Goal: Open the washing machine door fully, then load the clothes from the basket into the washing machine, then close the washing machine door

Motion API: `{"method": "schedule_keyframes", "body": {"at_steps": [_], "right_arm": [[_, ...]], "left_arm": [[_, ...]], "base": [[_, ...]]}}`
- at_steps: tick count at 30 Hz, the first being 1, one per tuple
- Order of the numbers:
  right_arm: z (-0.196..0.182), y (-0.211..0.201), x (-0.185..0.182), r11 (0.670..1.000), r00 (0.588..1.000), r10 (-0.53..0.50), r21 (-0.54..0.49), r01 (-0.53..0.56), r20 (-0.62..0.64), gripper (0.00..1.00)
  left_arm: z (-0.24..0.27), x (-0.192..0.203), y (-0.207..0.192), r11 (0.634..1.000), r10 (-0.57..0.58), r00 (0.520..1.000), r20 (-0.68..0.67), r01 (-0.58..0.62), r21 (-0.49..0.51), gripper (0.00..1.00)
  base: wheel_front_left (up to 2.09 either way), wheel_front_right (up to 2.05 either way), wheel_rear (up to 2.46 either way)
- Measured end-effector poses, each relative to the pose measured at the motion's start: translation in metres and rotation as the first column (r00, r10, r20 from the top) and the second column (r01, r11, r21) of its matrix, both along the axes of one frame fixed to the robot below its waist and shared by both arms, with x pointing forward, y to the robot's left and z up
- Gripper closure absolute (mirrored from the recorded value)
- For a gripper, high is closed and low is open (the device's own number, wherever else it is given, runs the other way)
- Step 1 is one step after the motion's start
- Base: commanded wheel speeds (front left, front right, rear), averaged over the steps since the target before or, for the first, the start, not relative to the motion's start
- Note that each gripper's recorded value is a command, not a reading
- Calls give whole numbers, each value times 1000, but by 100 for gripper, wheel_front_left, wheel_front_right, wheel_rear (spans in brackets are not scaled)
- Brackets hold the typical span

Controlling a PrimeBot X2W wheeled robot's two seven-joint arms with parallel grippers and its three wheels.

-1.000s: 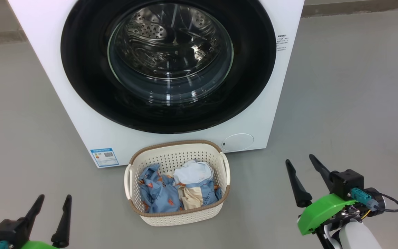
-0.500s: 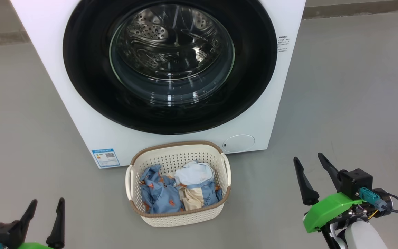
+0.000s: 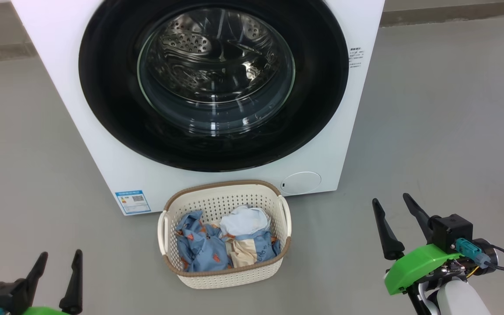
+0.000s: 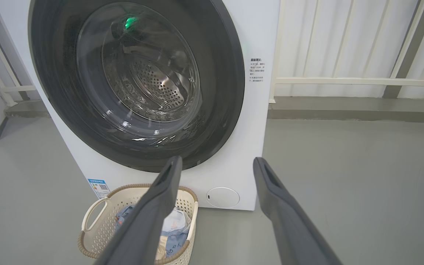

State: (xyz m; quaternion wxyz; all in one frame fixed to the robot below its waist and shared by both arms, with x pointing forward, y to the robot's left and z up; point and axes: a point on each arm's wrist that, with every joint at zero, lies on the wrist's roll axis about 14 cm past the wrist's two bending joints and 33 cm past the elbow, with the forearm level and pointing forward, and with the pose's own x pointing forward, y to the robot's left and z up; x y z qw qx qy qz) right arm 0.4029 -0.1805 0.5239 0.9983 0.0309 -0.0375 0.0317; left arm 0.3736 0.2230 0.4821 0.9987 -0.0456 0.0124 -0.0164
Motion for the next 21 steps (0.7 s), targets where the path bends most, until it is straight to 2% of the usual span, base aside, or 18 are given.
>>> {"method": "schedule_keyframes", "body": {"at_steps": [14, 21], "right_arm": [[-2, 0, 1, 1000, 1000, -1, 0, 1, -5, 0], [-6, -1, 1, 1000, 1000, -4, 16, 4, -13, 0]], "left_arm": [[-2, 0, 0, 1000, -5, 1000, -6, 5, 5, 0], [-3, 2, 2, 1000, -5, 1000, -10, 5, 11, 0]], "base": [[1, 1, -1], [41, 41, -81]]}}
